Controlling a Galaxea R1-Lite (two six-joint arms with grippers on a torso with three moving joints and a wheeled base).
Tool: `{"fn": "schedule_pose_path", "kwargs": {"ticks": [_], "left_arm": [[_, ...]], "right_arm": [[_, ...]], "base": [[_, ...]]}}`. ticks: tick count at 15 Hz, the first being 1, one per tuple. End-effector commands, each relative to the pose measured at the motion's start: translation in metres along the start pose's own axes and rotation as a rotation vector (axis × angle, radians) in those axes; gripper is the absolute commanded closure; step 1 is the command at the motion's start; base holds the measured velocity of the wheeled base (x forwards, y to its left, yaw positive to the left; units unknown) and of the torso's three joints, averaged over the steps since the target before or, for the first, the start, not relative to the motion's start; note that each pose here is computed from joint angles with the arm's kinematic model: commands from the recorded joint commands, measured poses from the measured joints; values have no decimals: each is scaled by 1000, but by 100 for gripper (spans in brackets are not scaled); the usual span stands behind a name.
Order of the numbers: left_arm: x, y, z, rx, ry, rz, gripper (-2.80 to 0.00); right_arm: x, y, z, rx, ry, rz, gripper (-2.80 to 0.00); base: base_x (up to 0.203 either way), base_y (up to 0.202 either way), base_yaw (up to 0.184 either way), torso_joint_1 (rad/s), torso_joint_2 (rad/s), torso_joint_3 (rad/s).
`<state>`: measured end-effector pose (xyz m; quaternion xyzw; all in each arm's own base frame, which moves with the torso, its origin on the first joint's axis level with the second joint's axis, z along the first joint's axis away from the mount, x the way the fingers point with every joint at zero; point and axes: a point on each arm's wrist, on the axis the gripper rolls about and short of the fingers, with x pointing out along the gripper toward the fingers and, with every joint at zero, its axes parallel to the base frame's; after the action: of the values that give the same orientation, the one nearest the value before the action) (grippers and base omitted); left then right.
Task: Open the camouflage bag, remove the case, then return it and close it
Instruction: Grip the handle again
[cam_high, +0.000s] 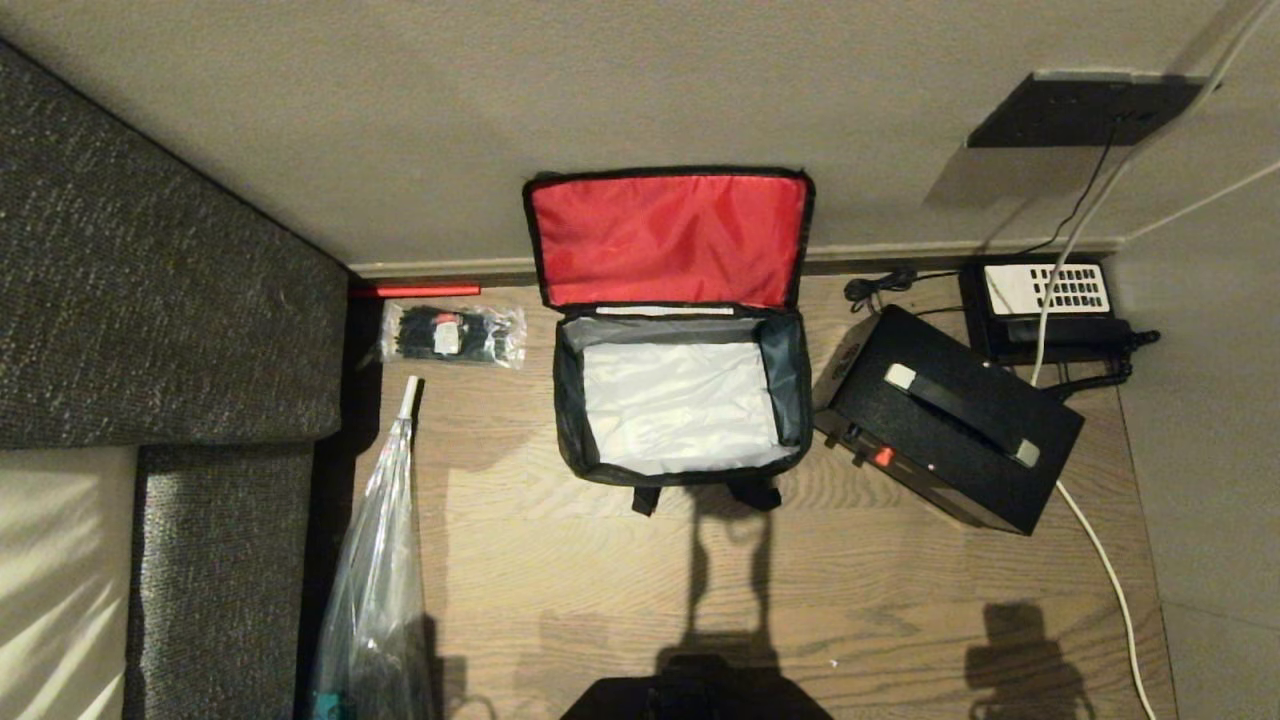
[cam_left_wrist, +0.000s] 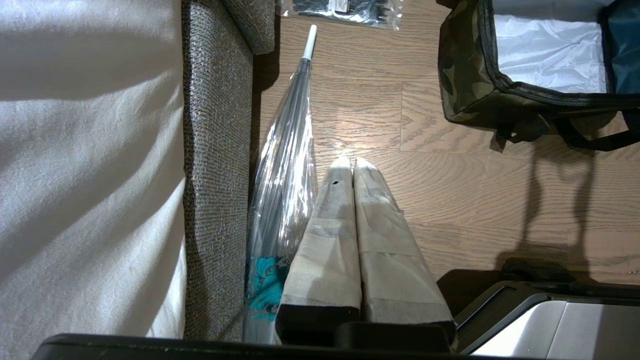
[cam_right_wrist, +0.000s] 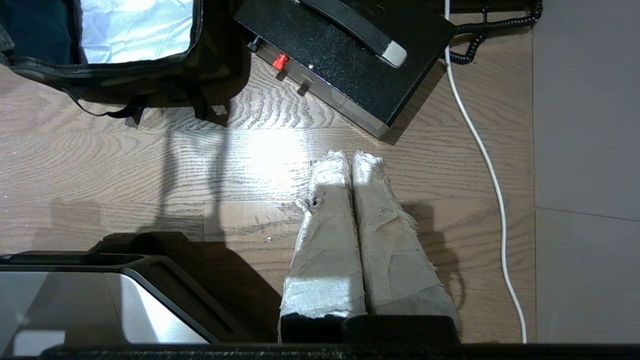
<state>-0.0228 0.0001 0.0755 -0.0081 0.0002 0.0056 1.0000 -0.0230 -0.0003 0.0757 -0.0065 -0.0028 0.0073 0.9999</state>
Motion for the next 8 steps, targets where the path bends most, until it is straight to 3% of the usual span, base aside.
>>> {"fn": "schedule_pose_path", "kwargs": {"ticks": [1,8], "left_arm": [[0,0,-1,-1,1,1,0],[0,0,-1,-1,1,1,0]], "right_arm": [[0,0,0,-1,-1,1,0],[0,0,0,-1,-1,1,0]], "base": [[0,0,0,0,0,0],[0,0,0,0,0,0]]}}
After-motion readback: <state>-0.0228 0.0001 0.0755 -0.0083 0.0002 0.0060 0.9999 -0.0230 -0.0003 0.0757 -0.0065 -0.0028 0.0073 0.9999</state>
